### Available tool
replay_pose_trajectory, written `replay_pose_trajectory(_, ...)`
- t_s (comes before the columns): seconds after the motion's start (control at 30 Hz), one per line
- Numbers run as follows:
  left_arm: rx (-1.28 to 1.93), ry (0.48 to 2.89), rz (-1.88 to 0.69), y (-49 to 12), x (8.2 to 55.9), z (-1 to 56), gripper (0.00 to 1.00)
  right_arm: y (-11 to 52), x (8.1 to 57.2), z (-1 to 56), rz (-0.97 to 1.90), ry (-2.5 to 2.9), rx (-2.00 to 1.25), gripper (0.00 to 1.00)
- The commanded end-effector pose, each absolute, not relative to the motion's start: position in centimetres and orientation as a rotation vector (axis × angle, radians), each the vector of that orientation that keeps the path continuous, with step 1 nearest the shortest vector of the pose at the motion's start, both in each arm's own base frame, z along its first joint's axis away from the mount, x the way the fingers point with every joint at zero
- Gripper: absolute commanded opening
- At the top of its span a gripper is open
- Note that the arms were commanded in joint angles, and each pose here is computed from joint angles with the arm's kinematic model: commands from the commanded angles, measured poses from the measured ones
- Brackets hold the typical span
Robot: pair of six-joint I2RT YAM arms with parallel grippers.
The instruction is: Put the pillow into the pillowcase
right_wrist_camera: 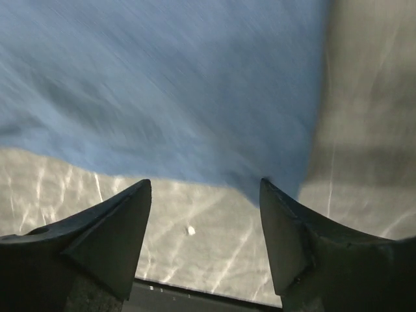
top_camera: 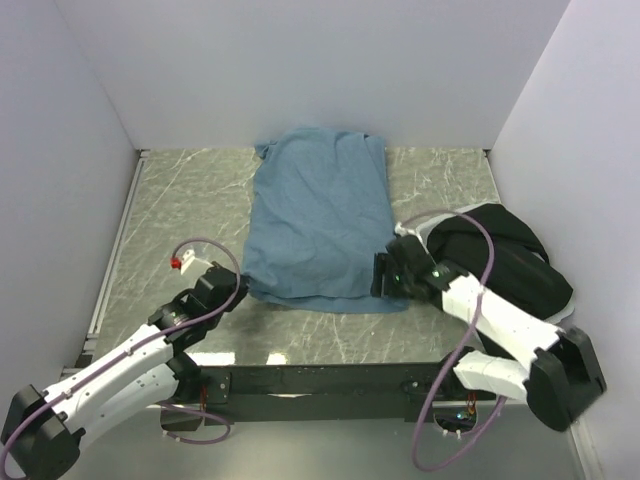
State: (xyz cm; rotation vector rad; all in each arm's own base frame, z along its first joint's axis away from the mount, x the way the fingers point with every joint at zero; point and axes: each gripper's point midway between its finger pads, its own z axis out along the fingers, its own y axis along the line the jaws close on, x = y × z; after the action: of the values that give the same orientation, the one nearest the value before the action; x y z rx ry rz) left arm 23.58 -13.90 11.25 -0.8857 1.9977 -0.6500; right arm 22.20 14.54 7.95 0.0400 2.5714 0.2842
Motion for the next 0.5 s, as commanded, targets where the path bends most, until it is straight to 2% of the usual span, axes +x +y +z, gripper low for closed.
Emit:
replay_pose_trajectory(0.0, -1.014, 2.032, -0.418, -10.5, 22.4, 8.4, 0.01, 15.3, 21.5, 9.1, 0.524, 2.407, 0.238, 0.75)
replay_pose_trajectory(0.17, -1.088, 2.007, -0.334, -8.8, 21.9, 8.4, 0.01, 14.4, 19.9, 7.1, 0.589, 2.371, 0.419, 0.74)
replay_pose_trajectory(0.37, -1.104, 1.98, -0.335, -7.9, 22.1, 8.9, 0.01, 11.4, 20.1, 6.3, 0.456, 2.32, 0.531, 0.71)
replay_pose_trajectory(0.47, -1.108, 1.989, -0.328, -7.8, 22.1, 8.6, 0.01, 11.6, 20.1, 6.1, 0.485, 2.332, 0.568, 0.63)
